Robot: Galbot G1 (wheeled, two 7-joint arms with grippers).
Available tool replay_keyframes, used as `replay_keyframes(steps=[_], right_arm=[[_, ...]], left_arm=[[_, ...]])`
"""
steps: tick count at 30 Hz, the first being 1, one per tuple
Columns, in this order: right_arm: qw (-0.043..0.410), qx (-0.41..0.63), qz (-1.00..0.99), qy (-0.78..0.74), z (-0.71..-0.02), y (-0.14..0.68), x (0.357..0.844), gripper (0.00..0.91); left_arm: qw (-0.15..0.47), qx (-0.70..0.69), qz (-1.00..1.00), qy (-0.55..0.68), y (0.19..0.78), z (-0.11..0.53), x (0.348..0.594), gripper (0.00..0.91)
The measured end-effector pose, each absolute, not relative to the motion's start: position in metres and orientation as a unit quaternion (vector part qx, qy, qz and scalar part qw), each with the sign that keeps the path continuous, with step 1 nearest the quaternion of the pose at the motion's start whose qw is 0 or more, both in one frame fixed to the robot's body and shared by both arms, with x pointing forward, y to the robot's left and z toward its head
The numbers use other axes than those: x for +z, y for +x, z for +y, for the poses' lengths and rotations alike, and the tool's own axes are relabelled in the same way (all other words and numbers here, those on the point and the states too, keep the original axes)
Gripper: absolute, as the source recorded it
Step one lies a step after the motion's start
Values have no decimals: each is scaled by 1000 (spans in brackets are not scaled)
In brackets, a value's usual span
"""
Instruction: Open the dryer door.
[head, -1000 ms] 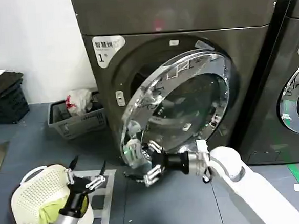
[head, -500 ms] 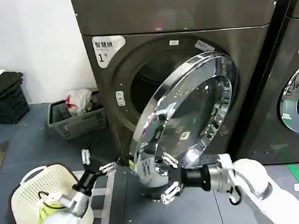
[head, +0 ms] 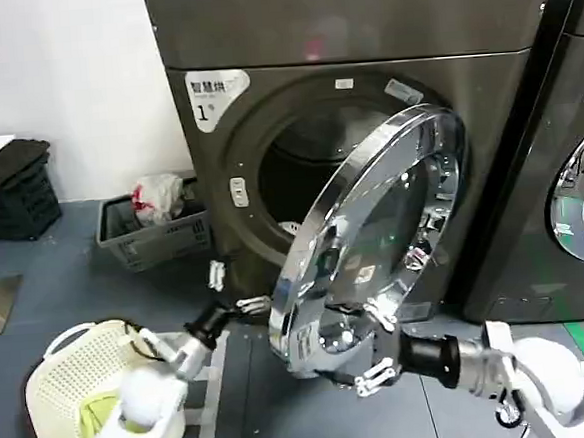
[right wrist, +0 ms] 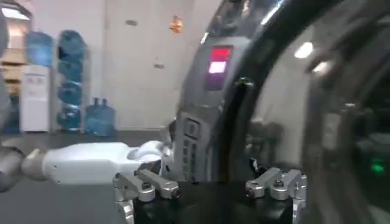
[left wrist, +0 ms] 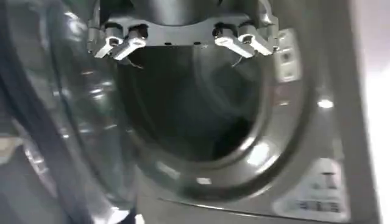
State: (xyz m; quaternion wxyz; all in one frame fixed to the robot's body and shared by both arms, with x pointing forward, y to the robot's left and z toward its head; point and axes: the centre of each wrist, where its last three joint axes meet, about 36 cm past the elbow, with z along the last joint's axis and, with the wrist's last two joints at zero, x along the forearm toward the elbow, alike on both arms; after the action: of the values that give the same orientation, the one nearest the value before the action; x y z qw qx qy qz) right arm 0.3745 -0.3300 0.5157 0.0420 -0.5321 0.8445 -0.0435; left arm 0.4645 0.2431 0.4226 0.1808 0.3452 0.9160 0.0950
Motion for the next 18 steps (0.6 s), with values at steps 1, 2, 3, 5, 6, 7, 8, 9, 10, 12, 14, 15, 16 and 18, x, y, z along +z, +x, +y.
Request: replay_keyframes(steps=[1, 2, 3, 5, 6, 7, 8, 9, 10, 12, 14, 15, 16, 18], right_arm=[[45, -44, 854, -517, -335, 370, 516, 907], [48, -45, 867, -494, -341, 363, 516, 907], [50, -47, 876, -477, -347, 357, 516, 907], [48, -56, 892, -446, -358, 346, 515, 907], [47, -60, 902, -424, -363, 338, 514, 907], [44, -62, 910, -406, -368, 331, 514, 907], [41, -67, 918, -388, -372, 324, 513, 907], [40, -74, 926, -369, -376, 316, 513, 907], [36, -78, 934, -348, -380, 308, 513, 907], [33, -94, 946, -307, -386, 292, 514, 907], [27, -101, 957, -270, -392, 278, 515, 907], [25, -105, 962, -252, -394, 272, 516, 907], [23, -108, 965, -236, -396, 265, 517, 907], [17, -119, 973, -199, -399, 252, 519, 907]], left_arm=[[183, 94, 913, 353, 466, 238, 424, 907], [185, 94, 909, 360, 467, 233, 425, 907], [187, 94, 907, 366, 469, 229, 426, 907], [189, 93, 902, 377, 472, 220, 426, 907], [191, 92, 899, 382, 473, 216, 427, 907], [194, 90, 897, 388, 473, 210, 427, 907], [196, 88, 895, 392, 475, 205, 427, 907], [198, 87, 893, 396, 476, 201, 428, 907], [201, 86, 890, 399, 477, 197, 429, 907], [205, 85, 885, 409, 479, 190, 430, 907], [208, 84, 881, 417, 481, 183, 431, 907], [209, 84, 879, 421, 482, 179, 431, 907], [211, 83, 877, 423, 483, 176, 431, 907], [214, 83, 873, 430, 485, 168, 432, 907]])
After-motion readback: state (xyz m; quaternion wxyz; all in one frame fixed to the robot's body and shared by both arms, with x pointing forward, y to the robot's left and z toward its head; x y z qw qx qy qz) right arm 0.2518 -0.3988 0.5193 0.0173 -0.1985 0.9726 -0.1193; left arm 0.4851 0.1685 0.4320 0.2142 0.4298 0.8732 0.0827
